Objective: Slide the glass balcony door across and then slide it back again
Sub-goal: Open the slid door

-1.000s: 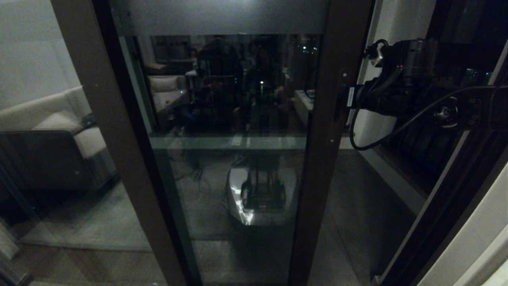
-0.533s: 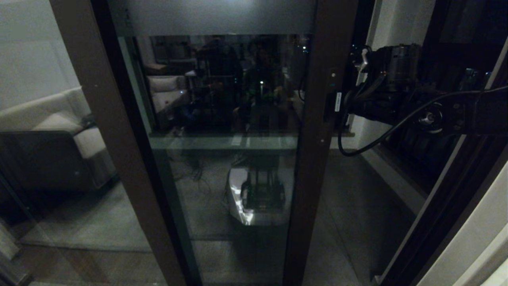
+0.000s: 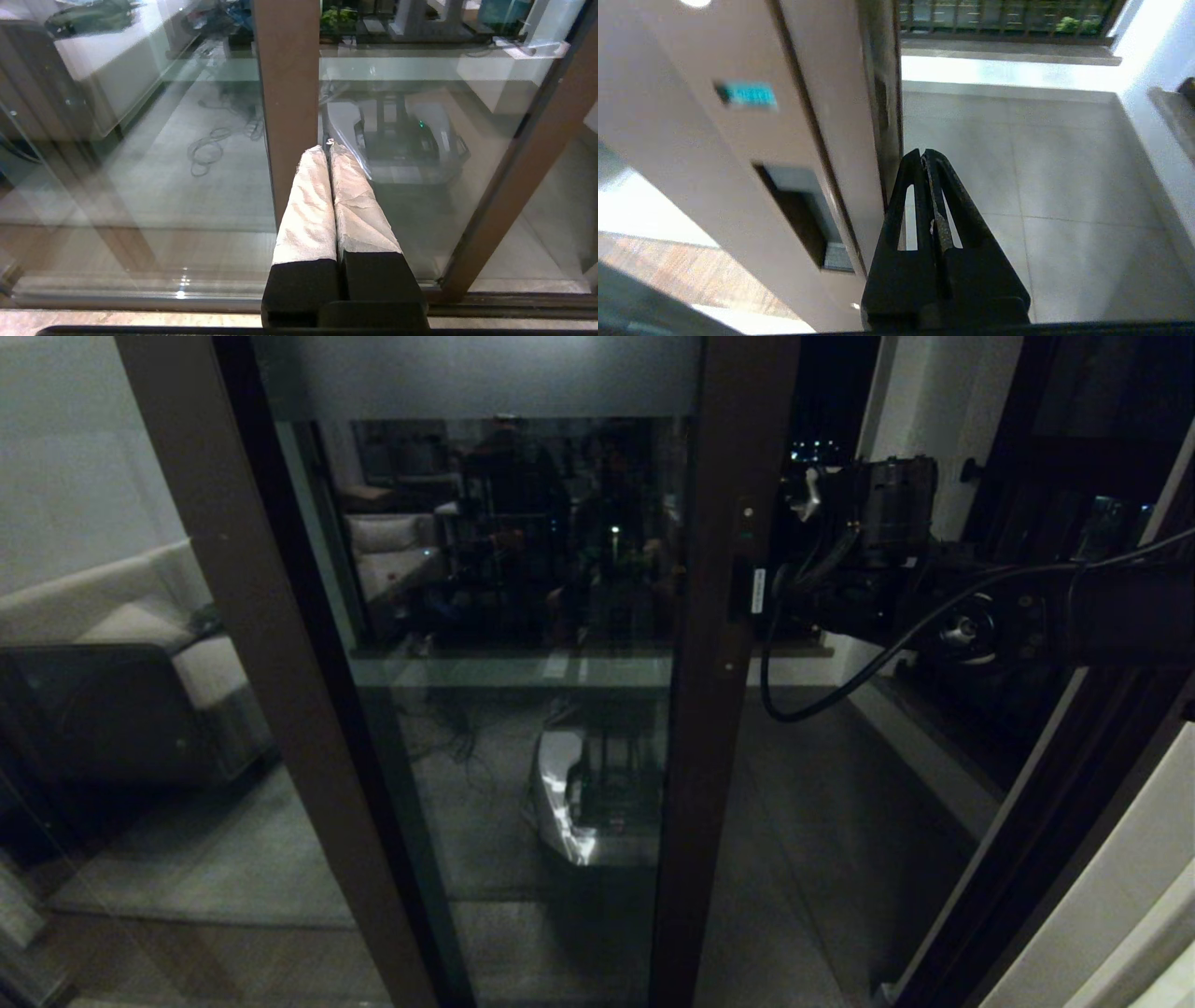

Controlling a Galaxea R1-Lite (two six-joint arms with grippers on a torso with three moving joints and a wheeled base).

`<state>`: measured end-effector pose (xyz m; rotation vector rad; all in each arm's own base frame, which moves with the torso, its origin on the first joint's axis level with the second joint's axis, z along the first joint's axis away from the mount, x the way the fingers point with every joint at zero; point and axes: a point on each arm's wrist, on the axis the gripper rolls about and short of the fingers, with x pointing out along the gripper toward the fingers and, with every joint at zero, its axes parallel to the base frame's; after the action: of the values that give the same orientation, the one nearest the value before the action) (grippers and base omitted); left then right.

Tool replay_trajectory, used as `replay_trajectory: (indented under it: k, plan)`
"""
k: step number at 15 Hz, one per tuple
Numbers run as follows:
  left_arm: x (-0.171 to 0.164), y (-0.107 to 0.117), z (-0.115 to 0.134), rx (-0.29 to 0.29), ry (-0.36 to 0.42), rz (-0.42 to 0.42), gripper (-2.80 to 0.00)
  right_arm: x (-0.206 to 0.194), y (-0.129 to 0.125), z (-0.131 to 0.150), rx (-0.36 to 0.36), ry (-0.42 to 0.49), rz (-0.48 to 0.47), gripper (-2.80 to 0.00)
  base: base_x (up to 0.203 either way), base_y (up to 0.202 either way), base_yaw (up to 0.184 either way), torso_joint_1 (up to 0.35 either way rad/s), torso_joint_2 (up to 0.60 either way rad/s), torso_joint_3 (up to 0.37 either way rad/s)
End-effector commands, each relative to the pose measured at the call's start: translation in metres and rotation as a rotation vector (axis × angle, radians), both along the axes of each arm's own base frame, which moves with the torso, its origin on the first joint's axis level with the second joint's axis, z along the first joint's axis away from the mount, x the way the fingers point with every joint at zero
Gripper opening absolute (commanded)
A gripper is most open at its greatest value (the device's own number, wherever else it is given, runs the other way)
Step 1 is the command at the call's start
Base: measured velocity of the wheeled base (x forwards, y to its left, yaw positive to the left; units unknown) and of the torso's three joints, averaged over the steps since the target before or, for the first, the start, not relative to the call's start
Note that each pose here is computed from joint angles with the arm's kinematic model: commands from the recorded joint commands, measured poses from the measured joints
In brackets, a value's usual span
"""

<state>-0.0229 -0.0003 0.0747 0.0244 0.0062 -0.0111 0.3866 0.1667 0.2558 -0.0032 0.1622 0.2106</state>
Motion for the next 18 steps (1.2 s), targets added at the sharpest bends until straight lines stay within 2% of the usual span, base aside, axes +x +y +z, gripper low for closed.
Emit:
replay_trajectory:
  k: [1,9,11,15,18]
  plan:
    - [0.000,0.000,0.000,0.000,0.003,0.000,-2.80,0.001,0.007,-0.006,-0.007,0.011,0.002,-2.80,0.000,0.000,0.000,0.000,0.00,0.000]
    - [0.000,0.000,0.000,0.000,0.002,0.000,-2.80,-0.001,0.037,-0.026,-0.033,0.048,0.036,-2.80,0.000,0.000,0.000,0.000,0.00,0.000]
    - [0.000,0.000,0.000,0.000,0.003,0.000,-2.80,-0.003,0.039,-0.026,-0.038,0.046,0.015,-2.80,0.000,0.000,0.000,0.000,0.00,0.000]
    - [0.000,0.000,0.000,0.000,0.003,0.000,-2.80,-0.018,0.031,-0.021,-0.044,0.059,0.012,-2.80,0.000,0.000,0.000,0.000,0.00,0.000]
    - [0.000,0.000,0.000,0.000,0.003,0.000,-2.80,-0.049,0.010,-0.016,-0.053,0.087,0.002,-2.80,0.000,0.000,0.000,0.000,0.00,0.000]
